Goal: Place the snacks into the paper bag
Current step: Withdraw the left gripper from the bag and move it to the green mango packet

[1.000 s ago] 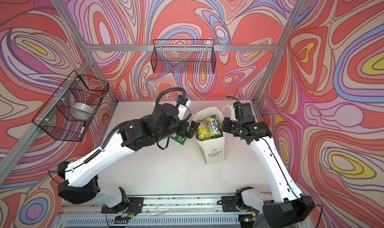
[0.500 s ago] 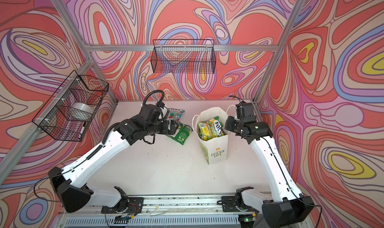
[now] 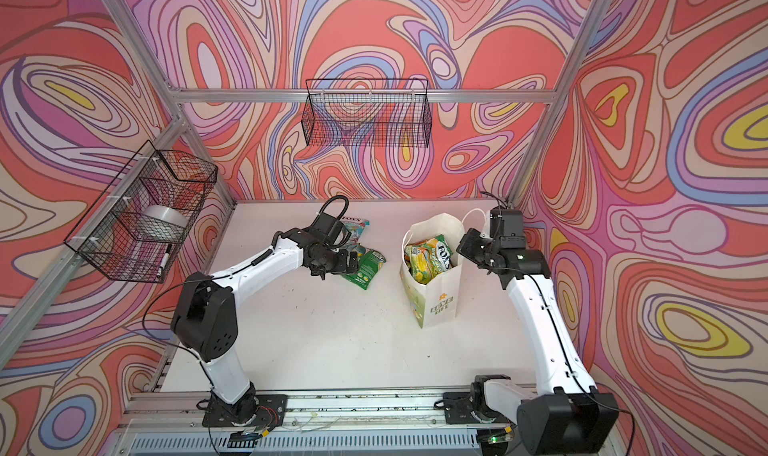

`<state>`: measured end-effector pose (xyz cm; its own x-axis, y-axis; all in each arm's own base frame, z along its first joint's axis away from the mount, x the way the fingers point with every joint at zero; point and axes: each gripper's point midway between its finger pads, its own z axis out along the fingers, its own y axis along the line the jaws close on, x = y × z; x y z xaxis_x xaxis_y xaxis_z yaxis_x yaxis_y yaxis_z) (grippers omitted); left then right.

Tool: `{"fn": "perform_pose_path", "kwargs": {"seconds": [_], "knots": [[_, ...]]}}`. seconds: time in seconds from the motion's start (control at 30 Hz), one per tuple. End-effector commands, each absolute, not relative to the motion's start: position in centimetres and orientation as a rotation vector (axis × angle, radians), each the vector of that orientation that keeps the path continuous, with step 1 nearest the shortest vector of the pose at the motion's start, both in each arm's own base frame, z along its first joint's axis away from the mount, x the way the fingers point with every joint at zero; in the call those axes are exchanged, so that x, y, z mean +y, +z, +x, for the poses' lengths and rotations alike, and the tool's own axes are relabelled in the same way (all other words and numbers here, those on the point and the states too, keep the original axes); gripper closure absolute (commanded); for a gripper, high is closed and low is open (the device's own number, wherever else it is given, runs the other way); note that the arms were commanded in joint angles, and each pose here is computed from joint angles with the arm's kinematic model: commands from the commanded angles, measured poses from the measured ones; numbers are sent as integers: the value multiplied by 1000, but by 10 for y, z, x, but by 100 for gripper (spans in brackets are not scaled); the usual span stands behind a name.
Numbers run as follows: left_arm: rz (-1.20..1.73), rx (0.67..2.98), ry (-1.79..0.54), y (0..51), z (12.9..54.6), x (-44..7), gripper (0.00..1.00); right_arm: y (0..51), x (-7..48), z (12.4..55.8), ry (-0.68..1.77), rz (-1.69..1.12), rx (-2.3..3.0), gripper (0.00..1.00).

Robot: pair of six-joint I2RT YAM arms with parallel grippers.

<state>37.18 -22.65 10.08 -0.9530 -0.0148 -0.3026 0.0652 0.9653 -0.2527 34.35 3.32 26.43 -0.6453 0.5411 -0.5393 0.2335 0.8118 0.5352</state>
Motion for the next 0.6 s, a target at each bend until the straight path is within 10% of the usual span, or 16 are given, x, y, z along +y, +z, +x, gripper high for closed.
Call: {"fn": "perform_pose_path", "kwargs": {"seconds": [0.0,0.57], "knots": [[28,2843,-392,85,387,-225,0,259,39,342,641,595,2271,100],[285,2853,-315,46,429,-236,0,264,47,342,707,564,2252,100]]}}
